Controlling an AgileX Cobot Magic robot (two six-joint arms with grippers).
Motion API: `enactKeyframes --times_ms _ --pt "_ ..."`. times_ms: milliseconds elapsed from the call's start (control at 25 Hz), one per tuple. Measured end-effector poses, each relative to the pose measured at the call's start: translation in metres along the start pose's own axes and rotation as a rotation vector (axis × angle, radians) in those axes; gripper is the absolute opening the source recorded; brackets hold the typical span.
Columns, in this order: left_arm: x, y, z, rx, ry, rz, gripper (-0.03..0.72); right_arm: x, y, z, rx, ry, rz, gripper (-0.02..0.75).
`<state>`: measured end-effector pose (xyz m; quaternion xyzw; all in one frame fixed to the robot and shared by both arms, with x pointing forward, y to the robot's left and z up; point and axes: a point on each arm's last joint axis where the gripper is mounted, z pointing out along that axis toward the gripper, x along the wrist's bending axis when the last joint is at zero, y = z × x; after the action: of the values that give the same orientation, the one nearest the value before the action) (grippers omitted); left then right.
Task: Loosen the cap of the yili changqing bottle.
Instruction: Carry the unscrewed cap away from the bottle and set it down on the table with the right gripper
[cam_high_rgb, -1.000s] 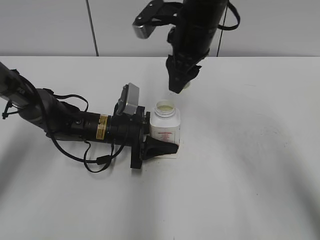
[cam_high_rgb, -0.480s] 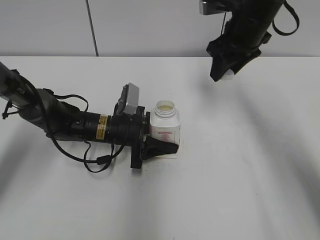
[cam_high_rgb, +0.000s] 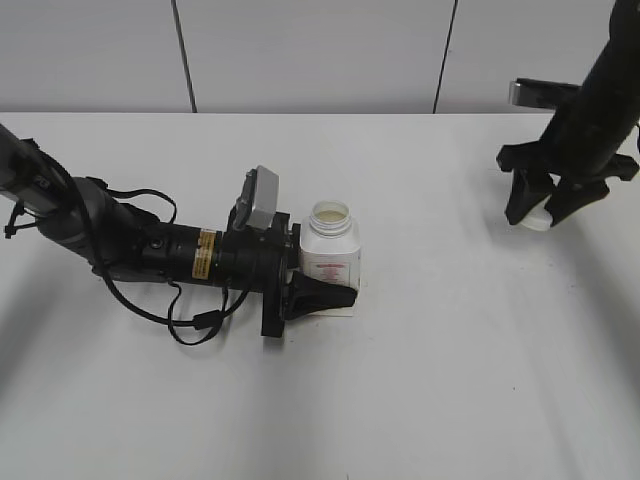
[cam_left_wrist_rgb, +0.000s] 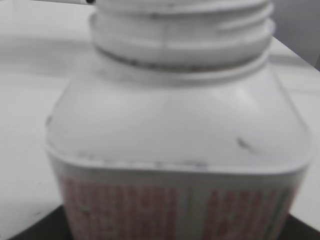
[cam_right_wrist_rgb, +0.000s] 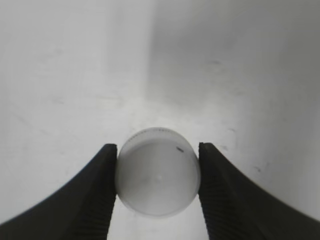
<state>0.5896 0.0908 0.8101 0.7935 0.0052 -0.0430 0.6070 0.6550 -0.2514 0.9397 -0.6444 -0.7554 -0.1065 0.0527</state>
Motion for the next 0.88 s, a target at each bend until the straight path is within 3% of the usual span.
enactKeyframes --times_ms 320,880 --pt "0.000 0.000 0.000 0.000 0.000 0.000 0.396 -0.030 -0.022 0.024 0.042 -0.154 0.059 0.389" --pt "0.000 0.000 0.000 0.000 -0.001 0.000 0.395 -0.032 -0.027 0.034 0.015 -0.165 0.069 0.389"
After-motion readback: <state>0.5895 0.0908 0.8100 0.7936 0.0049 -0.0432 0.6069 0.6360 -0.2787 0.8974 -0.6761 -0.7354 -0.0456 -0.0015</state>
